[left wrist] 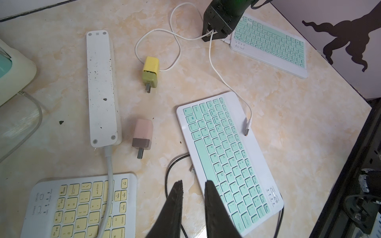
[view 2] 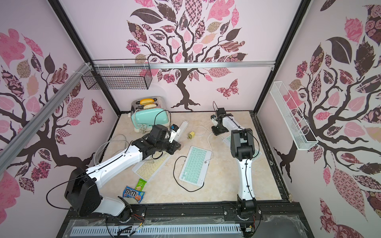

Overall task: Unplug the wireless keyboard
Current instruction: Pick up the keyboard from the center of the board.

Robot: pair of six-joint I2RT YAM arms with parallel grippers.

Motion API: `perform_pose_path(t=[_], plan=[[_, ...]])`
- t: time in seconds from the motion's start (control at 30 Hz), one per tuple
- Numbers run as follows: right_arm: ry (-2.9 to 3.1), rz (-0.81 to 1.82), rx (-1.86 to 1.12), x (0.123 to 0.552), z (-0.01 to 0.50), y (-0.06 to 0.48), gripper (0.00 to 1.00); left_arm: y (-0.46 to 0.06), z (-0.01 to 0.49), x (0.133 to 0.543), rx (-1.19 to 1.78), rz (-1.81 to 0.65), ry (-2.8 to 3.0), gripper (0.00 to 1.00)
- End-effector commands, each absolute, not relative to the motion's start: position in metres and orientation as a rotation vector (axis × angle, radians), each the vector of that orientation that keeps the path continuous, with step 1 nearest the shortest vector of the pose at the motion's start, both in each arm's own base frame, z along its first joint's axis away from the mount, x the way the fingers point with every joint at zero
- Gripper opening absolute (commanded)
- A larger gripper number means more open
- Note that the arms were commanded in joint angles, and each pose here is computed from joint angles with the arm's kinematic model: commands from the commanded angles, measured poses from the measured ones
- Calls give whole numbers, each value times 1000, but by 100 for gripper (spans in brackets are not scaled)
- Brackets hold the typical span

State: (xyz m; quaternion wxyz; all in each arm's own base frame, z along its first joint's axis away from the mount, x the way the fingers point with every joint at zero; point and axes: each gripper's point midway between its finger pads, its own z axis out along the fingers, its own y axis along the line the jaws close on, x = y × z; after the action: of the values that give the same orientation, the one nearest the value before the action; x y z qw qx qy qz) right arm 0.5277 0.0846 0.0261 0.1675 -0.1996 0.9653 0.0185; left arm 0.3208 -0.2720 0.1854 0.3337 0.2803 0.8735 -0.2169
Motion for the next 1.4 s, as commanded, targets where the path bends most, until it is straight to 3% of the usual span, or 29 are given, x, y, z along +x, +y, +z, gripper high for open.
perform_pose_path(t=[0.0,0.17,0.33,0.5,0.83,1.1,1.37], plan=[[2800,-3,-565,520,12,81,23,-275,184,324,719,-589,2280,24],[2731,-50,-543,531,43,77,7,-279,180,322,709,-621,2285,24],[2661,-119,-462,536,93,69,0,-303,190,318,724,-795,2175,31],[2625,-96,-184,526,159,62,0,-342,204,313,776,-930,1992,39],[2476,413,194,475,255,107,0,-411,203,315,840,-1142,1794,51],[2332,651,209,440,302,141,0,-435,217,318,859,-1273,1646,62],[2272,810,196,414,321,178,0,-443,209,352,762,-1179,1712,62]])
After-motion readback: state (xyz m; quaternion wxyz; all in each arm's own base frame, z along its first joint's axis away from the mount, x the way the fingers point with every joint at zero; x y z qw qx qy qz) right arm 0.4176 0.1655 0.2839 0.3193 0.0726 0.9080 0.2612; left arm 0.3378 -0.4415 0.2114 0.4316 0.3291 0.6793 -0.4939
